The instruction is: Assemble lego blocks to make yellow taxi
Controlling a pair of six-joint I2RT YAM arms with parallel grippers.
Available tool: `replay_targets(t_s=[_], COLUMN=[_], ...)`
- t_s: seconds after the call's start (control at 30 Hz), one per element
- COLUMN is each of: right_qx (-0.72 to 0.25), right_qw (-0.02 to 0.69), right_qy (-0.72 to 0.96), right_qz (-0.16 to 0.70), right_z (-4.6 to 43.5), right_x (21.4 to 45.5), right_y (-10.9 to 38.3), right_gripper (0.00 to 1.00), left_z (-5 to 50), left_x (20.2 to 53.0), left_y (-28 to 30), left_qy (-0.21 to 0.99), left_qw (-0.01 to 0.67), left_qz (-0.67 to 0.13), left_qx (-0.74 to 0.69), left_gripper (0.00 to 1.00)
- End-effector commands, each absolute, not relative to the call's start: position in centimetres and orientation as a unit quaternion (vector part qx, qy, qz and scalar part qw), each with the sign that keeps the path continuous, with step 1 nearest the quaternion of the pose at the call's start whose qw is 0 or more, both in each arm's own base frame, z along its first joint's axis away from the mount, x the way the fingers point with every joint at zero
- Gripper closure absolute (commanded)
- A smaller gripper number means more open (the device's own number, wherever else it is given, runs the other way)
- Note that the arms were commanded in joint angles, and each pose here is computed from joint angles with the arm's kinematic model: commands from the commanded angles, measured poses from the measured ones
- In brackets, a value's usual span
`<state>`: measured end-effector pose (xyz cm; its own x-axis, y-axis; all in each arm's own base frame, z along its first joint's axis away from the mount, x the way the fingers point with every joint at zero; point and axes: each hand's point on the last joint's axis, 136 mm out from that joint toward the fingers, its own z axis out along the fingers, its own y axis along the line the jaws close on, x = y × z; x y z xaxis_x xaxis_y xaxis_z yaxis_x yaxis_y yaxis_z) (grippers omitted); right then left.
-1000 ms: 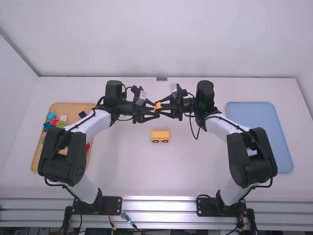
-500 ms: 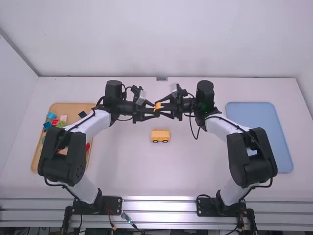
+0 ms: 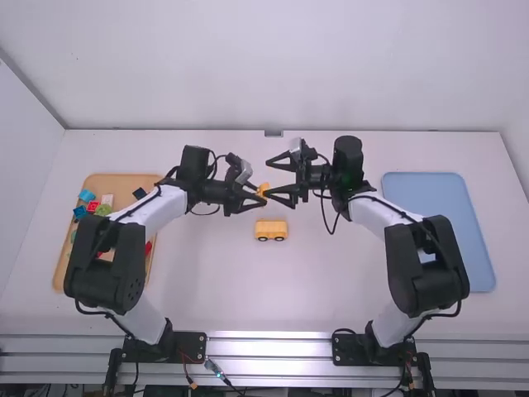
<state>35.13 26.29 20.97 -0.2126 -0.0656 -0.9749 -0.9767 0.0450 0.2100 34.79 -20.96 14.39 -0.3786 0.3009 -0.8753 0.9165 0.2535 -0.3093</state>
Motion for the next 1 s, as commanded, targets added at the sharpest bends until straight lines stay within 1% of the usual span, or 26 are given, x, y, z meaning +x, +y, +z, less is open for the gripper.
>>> replay_targets(t_s=[0.0,0.03,0.1,0.17,0.27,0.3,0.37,0.4,0.43,0.53,0.6,0.67,0.83,0.97], right_qx=[-0.438,-0.430,-0.414,-0.402,-0.400,-0.400,-0.393,-0.389,-0.384,-0.374,-0.376,-0.375,-0.375,-0.374], right_qw=[0.462,0.464,0.464,0.463,0.461,0.460,0.455,0.452,0.450,0.444,0.442,0.441,0.441,0.440], right_qy=[0.593,0.605,0.625,0.640,0.651,0.653,0.663,0.670,0.677,0.690,0.690,0.691,0.692,0.692], right_qz=[0.494,0.483,0.473,0.464,0.452,0.450,0.446,0.442,0.438,0.433,0.432,0.432,0.432,0.433], right_z=[21.7,21.2,20.6,20.1,19.4,19.2,18.8,18.5,18.3,17.7,17.6,17.6,17.6,17.5], right_x=[37.0,37.6,38.4,38.9,39.1,39.1,39.3,39.4,39.5,39.7,39.7,39.7,39.6,39.6], right_y=[25.8,25.4,24.8,24.5,24.3,24.3,24.2,24.2,24.1,23.9,23.8,23.8,23.8,23.8], right_gripper=[0.01,0.01,0.01,0.01,0.01,0.01,0.01,0.01,0.01,0.01,0.01,0.01,0.01,0.01], left_z=[13.0,12.0,11.1,10.4,9.2,8.9,8.1,7.6,6.9,5.4,4.5,3.5,0.2,-1.1], left_x=[36.4,35.9,34.8,33.7,33.0,33.0,32.8,32.9,32.9,32.6,32.8,33.1,32.5,32.2], left_y=[-19.6,-18.6,-17.3,-15.6,-13.3,-12.8,-11.6,-11.0,-10.5,-9.4,-9.0,-8.8,-9.2,-9.9], left_qy=[0.728,0.741,0.747,0.750,0.753,0.754,0.756,0.760,0.763,0.768,0.774,0.784,0.777,0.771], left_qw=[0.360,0.331,0.290,0.245,0.194,0.183,0.164,0.155,0.147,0.129,0.131,0.139,0.132,0.118], left_qz=[-0.341,-0.306,-0.266,-0.224,-0.165,-0.151,-0.123,-0.106,-0.092,-0.066,-0.053,-0.041,-0.012,-0.004], left_qx=[0.473,0.498,0.536,0.573,0.607,0.612,0.622,0.622,0.623,0.623,0.618,0.604,0.615,0.625], left_gripper=[0.98,0.98,0.98,0.95,0.96,0.98,0.98,0.96,0.91,0.91,0.92,0.89,0.91,0.93])
